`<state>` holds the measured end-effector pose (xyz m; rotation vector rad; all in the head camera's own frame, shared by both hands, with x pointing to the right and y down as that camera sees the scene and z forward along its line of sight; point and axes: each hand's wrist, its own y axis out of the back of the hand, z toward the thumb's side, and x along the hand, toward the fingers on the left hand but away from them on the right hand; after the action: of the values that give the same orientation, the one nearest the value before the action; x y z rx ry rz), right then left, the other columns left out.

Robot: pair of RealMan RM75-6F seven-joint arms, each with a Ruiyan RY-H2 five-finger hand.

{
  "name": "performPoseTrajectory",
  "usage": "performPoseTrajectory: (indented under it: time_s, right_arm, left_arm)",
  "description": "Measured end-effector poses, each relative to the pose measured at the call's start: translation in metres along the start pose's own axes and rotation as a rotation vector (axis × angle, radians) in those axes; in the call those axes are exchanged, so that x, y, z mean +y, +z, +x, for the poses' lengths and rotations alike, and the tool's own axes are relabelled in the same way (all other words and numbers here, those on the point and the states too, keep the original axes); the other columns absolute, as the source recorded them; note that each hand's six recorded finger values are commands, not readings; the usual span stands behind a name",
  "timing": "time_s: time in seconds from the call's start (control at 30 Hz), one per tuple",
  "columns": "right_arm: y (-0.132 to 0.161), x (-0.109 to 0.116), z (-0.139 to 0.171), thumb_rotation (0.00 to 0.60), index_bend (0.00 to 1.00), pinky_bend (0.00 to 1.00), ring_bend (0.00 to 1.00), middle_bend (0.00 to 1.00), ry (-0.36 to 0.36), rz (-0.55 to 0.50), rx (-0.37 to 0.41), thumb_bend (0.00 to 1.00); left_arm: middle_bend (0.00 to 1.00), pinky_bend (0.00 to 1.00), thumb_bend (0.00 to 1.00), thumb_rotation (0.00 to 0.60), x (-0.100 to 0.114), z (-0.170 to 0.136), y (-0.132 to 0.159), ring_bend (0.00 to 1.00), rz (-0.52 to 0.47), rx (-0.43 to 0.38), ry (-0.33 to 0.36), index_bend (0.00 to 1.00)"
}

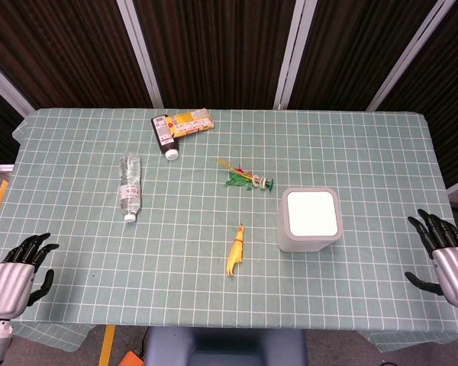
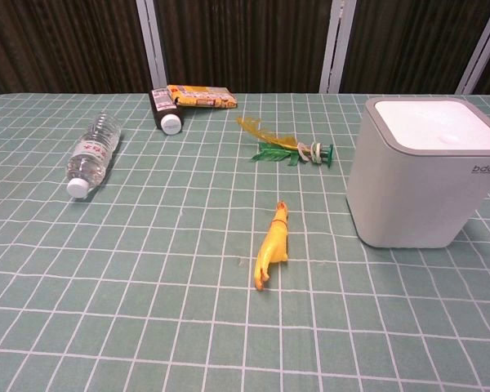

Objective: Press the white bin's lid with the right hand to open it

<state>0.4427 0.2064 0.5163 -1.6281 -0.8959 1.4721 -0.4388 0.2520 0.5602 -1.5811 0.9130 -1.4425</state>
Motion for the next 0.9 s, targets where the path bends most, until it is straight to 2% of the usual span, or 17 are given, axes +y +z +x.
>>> performPoseTrajectory:
  time_s: [0.4, 0.43, 0.53, 0.63, 0.8, 0.9]
  right_arm:
    - [0.005, -0.002, 0.003, 0.6, 0.0, 0.21, 0.0, 0.0, -0.003, -0.002, 0.014, 0.26]
    - [0.007, -0.003, 0.004, 0.6, 0.0, 0.21, 0.04, 0.04, -0.008, 0.002, 0.02, 0.26]
    - [0.011, -0.003, 0.006, 0.6, 0.0, 0.23, 0.24, 0.24, -0.023, 0.003, 0.025, 0.26]
    - [0.017, -0.002, 0.006, 0.6, 0.0, 0.34, 0.39, 0.35, -0.024, -0.005, 0.031, 0.28]
    - [0.035, 0.003, 0.003, 0.6, 0.0, 0.57, 0.65, 0.58, -0.034, 0.043, 0.056, 0.42]
    - [0.053, 0.007, -0.002, 0.6, 0.01, 0.66, 0.73, 0.68, -0.034, 0.09, 0.078, 0.53]
  left_arm:
    - [0.14, 0.3, 0.5, 0.6, -0.001, 0.001, -0.001, 0.13, -0.01, -0.005, -0.006, 0.27]
    - [0.14, 0.3, 0.5, 0.6, 0.0, 0.001, -0.001, 0.13, -0.014, -0.003, -0.007, 0.27]
    - [0.14, 0.3, 0.5, 0.6, 0.003, -0.001, -0.002, 0.13, -0.019, 0.0, 0.003, 0.27]
    - [0.14, 0.3, 0.5, 0.6, 0.008, -0.004, -0.001, 0.13, -0.022, -0.002, 0.028, 0.27]
    - [0.14, 0.3, 0.5, 0.6, 0.012, -0.009, 0.0, 0.13, -0.023, -0.004, 0.042, 0.27]
    - [0.14, 0.3, 0.5, 0.6, 0.012, -0.009, 0.0, 0.13, -0.025, -0.004, 0.044, 0.27]
